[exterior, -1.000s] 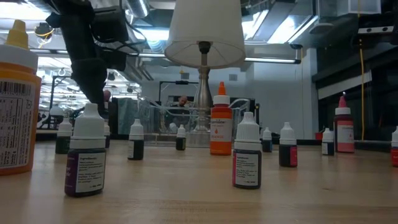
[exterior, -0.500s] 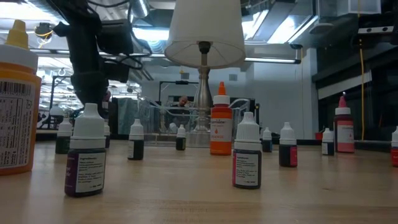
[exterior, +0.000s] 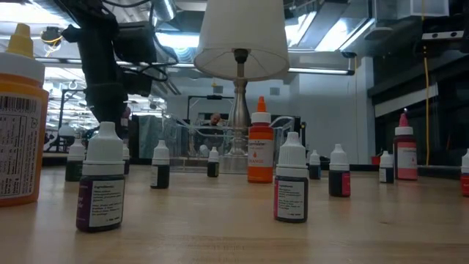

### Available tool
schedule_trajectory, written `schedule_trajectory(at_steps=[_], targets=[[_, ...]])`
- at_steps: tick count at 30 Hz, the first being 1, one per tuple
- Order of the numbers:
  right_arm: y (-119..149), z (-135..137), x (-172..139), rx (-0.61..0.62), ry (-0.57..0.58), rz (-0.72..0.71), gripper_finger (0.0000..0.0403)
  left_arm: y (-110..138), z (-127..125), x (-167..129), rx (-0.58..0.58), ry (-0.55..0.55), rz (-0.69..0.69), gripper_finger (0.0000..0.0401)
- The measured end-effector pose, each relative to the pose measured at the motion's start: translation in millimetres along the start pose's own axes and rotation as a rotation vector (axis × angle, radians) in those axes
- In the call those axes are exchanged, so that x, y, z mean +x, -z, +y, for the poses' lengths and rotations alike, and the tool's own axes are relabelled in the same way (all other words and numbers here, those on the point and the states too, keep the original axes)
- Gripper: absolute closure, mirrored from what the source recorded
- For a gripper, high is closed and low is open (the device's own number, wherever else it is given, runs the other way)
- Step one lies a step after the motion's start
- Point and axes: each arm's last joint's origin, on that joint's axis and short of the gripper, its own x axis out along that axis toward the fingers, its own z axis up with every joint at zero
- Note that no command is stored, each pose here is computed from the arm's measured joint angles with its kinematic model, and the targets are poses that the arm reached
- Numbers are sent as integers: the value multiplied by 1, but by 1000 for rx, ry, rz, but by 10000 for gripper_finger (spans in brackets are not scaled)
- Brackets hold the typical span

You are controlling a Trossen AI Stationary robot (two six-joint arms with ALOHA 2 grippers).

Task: Pick & Place food coloring
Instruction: Put the big purple food coloring bottle into the container

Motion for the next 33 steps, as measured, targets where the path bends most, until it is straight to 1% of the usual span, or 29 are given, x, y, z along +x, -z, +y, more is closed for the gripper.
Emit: schedule_trajectory(at_steps=[4, 7, 12, 16, 19, 23, 27, 33], targets=[[0, 0, 0, 0, 0, 0, 359, -3, 1, -15, -27, 12, -65, 263], [0, 0, 0, 0, 0, 0, 359, -12, 2, -40, -66, 26, -182, 263], [0, 0, 0, 0, 0, -1, 359, -30, 6, -91, -129, 14, -399, 263], [0, 0, 0, 0, 0, 0, 359, -45, 6, -116, -143, 12, -480, 263], [0, 0, 0, 0, 0, 0, 359, -58, 3, -117, -127, 29, -467, 263], [0, 0, 0, 0, 0, 0, 359, -77, -4, -106, -71, 33, -422, 263], [0, 0, 0, 0, 0, 0, 359, -88, -11, -88, -1, 19, -356, 263], [0, 0, 0, 0, 0, 0, 359, -96, -21, -59, 89, 3, -264, 263]])
